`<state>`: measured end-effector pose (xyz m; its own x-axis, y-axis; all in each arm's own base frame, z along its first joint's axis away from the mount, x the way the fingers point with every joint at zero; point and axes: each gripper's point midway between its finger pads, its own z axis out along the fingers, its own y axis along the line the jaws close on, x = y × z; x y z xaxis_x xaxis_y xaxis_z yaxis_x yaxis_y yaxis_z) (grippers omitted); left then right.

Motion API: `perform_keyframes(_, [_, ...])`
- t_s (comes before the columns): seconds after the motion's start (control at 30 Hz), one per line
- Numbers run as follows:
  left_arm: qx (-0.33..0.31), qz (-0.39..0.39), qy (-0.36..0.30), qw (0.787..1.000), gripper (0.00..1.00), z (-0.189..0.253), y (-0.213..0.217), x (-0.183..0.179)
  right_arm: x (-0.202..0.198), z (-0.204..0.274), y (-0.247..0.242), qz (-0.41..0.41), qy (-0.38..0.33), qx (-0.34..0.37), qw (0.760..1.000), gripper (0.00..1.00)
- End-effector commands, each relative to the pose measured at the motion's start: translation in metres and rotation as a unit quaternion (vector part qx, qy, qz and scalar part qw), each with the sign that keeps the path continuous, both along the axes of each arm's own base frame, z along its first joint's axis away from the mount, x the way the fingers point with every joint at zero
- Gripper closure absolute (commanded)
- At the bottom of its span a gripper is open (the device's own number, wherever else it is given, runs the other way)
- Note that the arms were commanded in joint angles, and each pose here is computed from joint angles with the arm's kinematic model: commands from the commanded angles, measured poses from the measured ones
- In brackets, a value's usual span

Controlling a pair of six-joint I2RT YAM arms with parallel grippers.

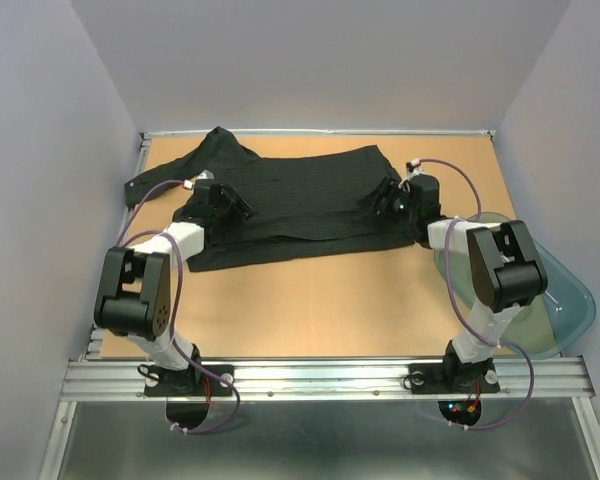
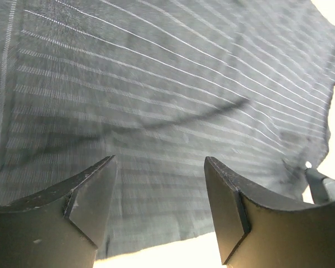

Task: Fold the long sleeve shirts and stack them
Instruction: Fold the shirt

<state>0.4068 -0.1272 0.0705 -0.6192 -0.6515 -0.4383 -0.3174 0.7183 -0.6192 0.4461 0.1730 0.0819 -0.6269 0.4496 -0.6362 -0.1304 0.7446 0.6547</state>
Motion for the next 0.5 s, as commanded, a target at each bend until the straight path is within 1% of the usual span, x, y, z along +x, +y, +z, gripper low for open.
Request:
perform_keyframes(0.0, [0.029,-0.002,-0.054,0.998,0.25,0.049,0.009,-0.018,-0.014,0.052,0.014,0.040,-0.043,0.028,0.998,0.33])
perform_keyframes(0.03, [0.027,0.005,-0.071,0.997,0.25,0.065,0.012,-0.024,-0.019,0.058,0.019,0.045,-0.041,0.037,0.997,0.33])
perform_keyframes(0.07, [0.035,0.014,-0.060,0.997,0.25,0.058,0.018,-0.034,-0.028,0.065,0.029,0.061,-0.044,0.046,0.996,0.33])
perform_keyframes(0.17, [0.025,0.037,-0.066,0.997,0.25,0.061,0.025,-0.056,-0.052,0.068,0.064,0.103,-0.035,0.070,0.992,0.33])
perform_keyframes(0.23, [0.025,0.045,-0.052,0.997,0.25,0.048,0.028,-0.064,-0.062,0.065,0.082,0.123,-0.032,0.078,0.989,0.33])
perform_keyframes(0.3, [0.030,0.059,-0.022,0.998,0.25,0.023,0.035,-0.073,-0.075,0.054,0.104,0.143,-0.022,0.091,0.985,0.33])
perform_keyframes(0.37, [0.019,0.064,-0.002,0.998,0.25,0.006,0.038,-0.078,-0.080,0.046,0.112,0.147,-0.014,0.105,0.983,0.33])
perform_keyframes(0.4, [0.017,0.081,0.016,0.996,0.25,-0.006,0.049,-0.078,-0.084,0.039,0.118,0.149,-0.009,0.117,0.982,0.33])
perform_keyframes(0.47, [0.006,0.087,0.030,0.996,0.25,-0.018,0.057,-0.082,-0.086,0.029,0.119,0.148,0.000,0.120,0.982,0.33])
